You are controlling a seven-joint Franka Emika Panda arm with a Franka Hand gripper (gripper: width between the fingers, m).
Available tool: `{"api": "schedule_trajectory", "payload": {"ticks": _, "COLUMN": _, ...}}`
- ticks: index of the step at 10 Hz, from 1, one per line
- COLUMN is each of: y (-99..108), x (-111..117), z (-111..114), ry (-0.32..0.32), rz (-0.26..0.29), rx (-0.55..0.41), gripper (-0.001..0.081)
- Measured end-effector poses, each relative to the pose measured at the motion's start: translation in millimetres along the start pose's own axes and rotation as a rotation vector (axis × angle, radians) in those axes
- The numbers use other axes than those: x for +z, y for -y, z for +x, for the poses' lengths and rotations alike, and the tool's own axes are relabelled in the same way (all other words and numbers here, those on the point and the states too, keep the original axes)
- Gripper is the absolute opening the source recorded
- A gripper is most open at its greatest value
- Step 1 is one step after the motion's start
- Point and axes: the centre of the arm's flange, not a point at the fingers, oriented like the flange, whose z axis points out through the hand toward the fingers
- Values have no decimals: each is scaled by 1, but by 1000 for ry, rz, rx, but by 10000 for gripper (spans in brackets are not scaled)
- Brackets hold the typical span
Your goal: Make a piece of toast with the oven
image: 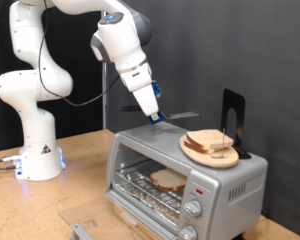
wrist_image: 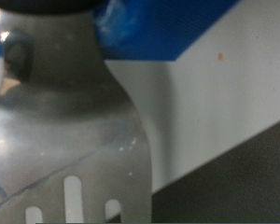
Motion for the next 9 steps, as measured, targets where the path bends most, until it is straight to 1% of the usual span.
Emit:
{"api": "schedule_trajectory", "payload": {"ticks": 3, "y": -9, "x": 19, "z": -5, "ry": 7, "rz": -15, "rx": 20, "gripper": 466}}
{"api": "schedule_trajectory", "payload": {"ticks": 5, "y": -12, "x": 23, "z": -5, "ry": 2, "rz": -12, "rx": 27, "gripper": 466}}
{"api": "schedule_trajectory", "payload": {"ticks": 6, "y": -13, "x": 24, "z": -6, "ry": 2, "rz": -9, "rx": 27, "gripper": 548}}
{"api": "schedule_trajectory", "payload": {"ticks": 7, "y": -13, "x": 24, "z": -6, "ry": -2, "rz": -2, "rx": 21, "gripper": 714}}
{"api": "schedule_trajectory", "payload": {"ticks": 8, "y": -12, "x": 23, "z": -5, "ry": -8, "rz": 4, "rx": 14, "gripper": 714}}
{"api": "schedule_trajectory", "payload": {"ticks": 9, "y": -12, "x": 20, "z": -5, "ry": -23, "rz": 10, "rx": 6, "gripper": 788}}
